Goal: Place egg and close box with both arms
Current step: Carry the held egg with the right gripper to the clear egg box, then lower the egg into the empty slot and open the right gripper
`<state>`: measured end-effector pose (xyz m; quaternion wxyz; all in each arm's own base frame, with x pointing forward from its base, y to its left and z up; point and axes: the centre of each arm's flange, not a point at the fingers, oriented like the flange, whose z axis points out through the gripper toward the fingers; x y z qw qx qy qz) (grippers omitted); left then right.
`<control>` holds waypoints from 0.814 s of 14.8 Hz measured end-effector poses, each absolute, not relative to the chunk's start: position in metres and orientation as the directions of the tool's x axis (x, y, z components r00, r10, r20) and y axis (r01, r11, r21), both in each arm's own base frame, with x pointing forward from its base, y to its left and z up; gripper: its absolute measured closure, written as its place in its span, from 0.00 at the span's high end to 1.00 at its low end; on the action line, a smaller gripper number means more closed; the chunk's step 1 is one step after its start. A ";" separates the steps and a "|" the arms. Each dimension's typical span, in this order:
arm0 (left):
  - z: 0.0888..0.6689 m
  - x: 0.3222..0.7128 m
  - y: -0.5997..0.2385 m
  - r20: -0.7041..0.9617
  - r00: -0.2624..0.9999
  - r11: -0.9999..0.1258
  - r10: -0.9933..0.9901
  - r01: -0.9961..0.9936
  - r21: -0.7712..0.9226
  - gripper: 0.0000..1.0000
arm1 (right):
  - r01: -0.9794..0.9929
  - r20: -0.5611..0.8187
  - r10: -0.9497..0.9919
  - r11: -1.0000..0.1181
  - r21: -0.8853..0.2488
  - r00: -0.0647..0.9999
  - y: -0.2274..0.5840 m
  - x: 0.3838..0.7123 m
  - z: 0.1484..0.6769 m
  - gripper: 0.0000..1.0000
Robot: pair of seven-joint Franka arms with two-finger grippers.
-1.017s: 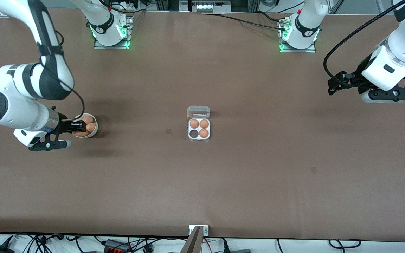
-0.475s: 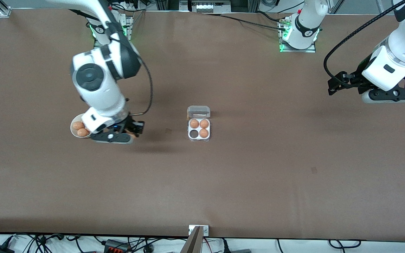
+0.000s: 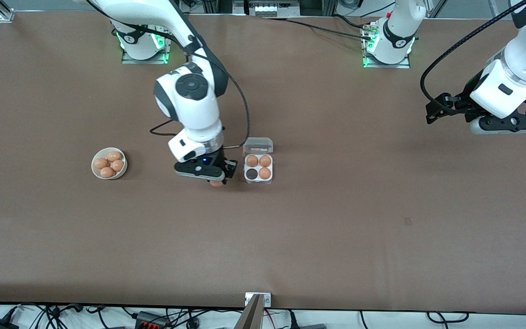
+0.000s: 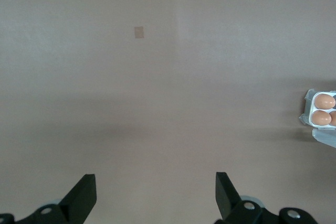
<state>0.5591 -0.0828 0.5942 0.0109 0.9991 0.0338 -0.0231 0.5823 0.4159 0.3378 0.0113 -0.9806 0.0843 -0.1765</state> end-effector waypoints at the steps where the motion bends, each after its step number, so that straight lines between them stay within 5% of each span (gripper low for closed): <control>1: 0.594 0.559 -0.083 -0.047 0.997 -0.997 0.067 0.068 0.020 1.00 | -0.158 0.358 -0.166 -0.986 -0.051 0.919 0.430 0.579 0.331 0.48; 12: 0.594 0.559 -0.083 -0.047 0.997 -0.997 0.067 0.068 0.020 1.00 | -0.064 0.339 -0.064 -0.998 -0.010 0.939 0.489 0.543 0.245 0.48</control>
